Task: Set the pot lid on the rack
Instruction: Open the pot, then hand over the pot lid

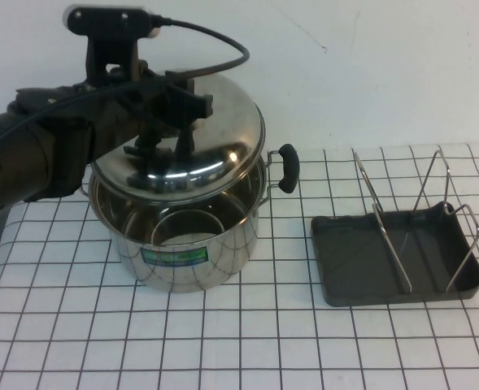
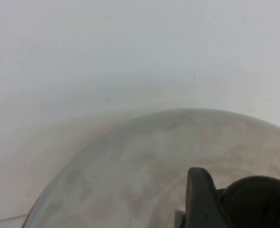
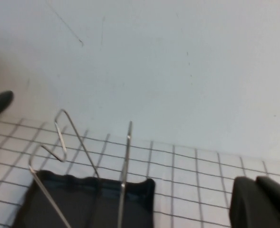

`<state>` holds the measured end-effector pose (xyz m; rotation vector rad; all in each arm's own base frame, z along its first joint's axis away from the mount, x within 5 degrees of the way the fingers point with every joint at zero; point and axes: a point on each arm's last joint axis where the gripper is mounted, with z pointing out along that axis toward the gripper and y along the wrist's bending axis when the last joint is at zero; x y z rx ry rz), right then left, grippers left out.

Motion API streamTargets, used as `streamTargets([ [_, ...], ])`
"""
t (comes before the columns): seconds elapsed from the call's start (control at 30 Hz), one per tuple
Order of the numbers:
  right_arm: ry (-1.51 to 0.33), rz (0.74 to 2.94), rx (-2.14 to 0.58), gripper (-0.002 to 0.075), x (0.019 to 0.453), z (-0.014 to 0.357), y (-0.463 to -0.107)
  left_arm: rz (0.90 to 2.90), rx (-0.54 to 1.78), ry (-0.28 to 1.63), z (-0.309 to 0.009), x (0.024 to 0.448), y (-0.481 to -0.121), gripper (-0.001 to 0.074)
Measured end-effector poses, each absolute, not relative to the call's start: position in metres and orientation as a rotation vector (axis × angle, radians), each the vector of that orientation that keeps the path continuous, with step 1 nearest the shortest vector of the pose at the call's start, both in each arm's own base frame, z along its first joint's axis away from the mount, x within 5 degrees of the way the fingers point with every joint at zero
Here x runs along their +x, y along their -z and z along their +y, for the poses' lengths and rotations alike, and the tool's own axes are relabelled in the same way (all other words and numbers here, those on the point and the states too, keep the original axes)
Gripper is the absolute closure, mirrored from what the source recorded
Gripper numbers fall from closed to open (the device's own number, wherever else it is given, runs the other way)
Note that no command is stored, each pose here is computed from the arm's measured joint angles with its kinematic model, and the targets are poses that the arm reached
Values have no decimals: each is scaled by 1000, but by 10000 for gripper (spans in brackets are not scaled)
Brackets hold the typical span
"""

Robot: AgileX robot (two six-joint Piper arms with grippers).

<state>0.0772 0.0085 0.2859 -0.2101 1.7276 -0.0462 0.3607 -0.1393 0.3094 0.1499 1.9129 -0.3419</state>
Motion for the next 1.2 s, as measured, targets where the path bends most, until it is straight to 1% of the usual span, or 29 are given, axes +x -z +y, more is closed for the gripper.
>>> streamTargets([
  [0.1,-73,1733,-164,729,75,13,-292,1875,152,362,-138,355,-325,412],
  [0.2,-207,1746,-149,729,74,21,-295,1845,173,432,-140,345,-340,412],
  [0.27,-329,1745,-147,729,75,28,-299,1837,176,531,-143,338,-348,412],
  [0.43,-587,1688,-188,729,84,43,-309,1825,179,871,-159,322,-360,412],
  [0.53,-754,1620,-147,726,95,49,-316,1803,272,984,-167,315,-363,412],
  [0.6,-811,1605,-149,707,102,51,-318,1790,343,1032,-175,308,-364,412],
  [0.63,-829,1604,-157,682,106,52,-319,1785,366,1045,-179,306,-365,412],
  [0.7,-871,1610,-177,608,111,55,-320,1778,407,1077,-189,299,-366,412],
  [0.77,-943,1629,-185,487,116,58,-321,1776,448,1111,-200,292,-365,412],
  [0.87,-1070,1674,-139,274,122,62,-320,1766,496,1147,-214,283,-367,412],
  [0.93,-1141,1710,-78,182,127,62,-318,1757,517,1162,-220,278,-370,412],
  [0.97,-1175,1728,-40,152,129,63,-316,1755,523,1166,-222,277,-370,412],
  [1.03,-1219,1747,16,124,131,62,-316,1755,527,1172,-223,275,-370,412],
  [1.2,-1254,1760,67,105,133,62,-315,1776,514,1269,-226,271,-371,412],
])
